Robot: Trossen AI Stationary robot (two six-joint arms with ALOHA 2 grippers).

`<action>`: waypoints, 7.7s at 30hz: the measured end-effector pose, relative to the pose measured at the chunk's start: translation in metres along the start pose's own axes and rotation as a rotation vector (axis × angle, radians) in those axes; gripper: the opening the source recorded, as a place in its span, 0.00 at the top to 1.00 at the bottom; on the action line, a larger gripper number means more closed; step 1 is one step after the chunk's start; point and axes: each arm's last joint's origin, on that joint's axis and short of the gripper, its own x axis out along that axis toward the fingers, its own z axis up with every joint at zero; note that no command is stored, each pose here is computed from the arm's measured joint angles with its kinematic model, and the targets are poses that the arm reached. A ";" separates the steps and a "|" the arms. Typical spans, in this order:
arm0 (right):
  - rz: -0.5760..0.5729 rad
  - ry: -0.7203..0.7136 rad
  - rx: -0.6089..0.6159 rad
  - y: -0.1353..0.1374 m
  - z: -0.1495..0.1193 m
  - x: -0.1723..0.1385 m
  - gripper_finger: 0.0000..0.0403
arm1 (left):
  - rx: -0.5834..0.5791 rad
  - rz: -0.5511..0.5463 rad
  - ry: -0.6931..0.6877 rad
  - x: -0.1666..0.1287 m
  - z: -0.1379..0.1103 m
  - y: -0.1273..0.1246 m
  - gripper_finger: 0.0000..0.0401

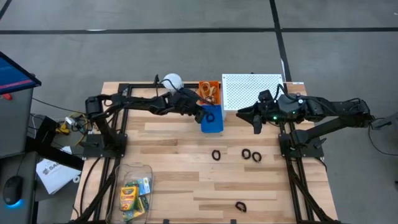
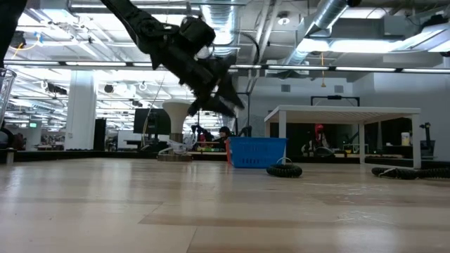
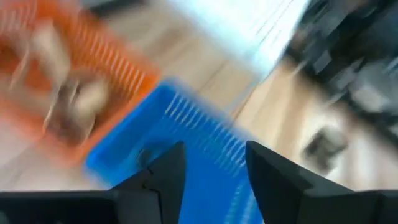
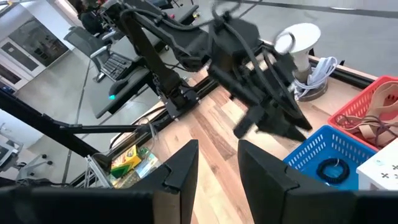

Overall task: Pick & Place Office Desk Supplies
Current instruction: Put the black spring keychain into the blue basket

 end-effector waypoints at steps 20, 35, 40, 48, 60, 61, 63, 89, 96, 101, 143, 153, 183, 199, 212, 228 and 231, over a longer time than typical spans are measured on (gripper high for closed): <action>-0.540 0.764 0.052 -0.046 -0.119 0.066 0.73 | 0.153 -0.182 -0.502 -0.184 0.059 -0.080 0.58; -0.565 0.865 0.269 -0.094 -0.205 0.067 0.71 | 0.137 -0.176 -0.497 -0.209 0.057 -0.078 0.57; -0.598 0.887 0.280 -0.087 -0.216 0.059 0.68 | 0.129 -0.178 -0.496 -0.209 0.057 -0.078 0.57; -0.596 0.896 0.241 -0.074 -0.236 0.058 0.65 | 0.117 -0.179 -0.492 -0.206 0.057 -0.078 0.57; -0.695 0.951 0.123 -0.074 -0.250 0.073 0.79 | 0.088 -0.179 -0.486 -0.202 0.057 -0.078 0.57; -0.684 0.941 0.114 -0.072 -0.247 0.073 0.83 | 0.088 -0.176 -0.480 -0.202 0.056 -0.078 0.57; -0.660 0.920 0.102 -0.069 -0.241 0.073 0.91 | 0.088 -0.172 -0.472 -0.202 0.056 -0.077 0.57; -0.052 0.273 0.121 -0.048 -0.082 0.149 0.99 | 0.110 -0.112 -0.319 -0.201 0.026 -0.097 0.57; -0.165 0.345 0.015 -0.055 -0.046 0.204 0.99 | 0.113 -0.107 -0.312 -0.201 0.025 -0.096 0.57; -0.390 0.542 -0.097 -0.055 -0.038 0.242 0.99 | 0.113 -0.107 -0.312 -0.201 0.025 -0.096 0.57; -0.553 0.581 -0.240 -0.040 -0.021 0.222 0.61 | 0.126 -0.109 -0.283 -0.201 0.021 -0.098 0.57; -0.587 0.585 0.078 0.009 -0.086 0.133 0.66 | 0.153 -0.112 -0.277 -0.206 0.020 -0.097 0.57; -0.894 0.782 0.306 -0.045 -0.204 0.134 0.50 | 0.181 -0.191 -0.284 -0.211 0.019 -0.105 0.57; -0.847 0.772 0.320 -0.065 -0.229 0.132 0.71 | 0.146 -0.190 -0.302 -0.211 0.021 -0.105 0.57; -0.616 0.788 0.222 -0.032 -0.210 0.137 0.97 | 0.132 -0.187 -0.326 -0.212 0.022 -0.106 0.57; -0.200 0.386 0.017 -0.005 -0.066 0.156 0.99 | 0.074 -0.196 -0.316 -0.212 0.021 -0.106 0.57; -0.222 0.350 0.003 -0.027 -0.045 0.168 0.99 | 0.073 -0.199 -0.314 -0.212 0.020 -0.108 0.57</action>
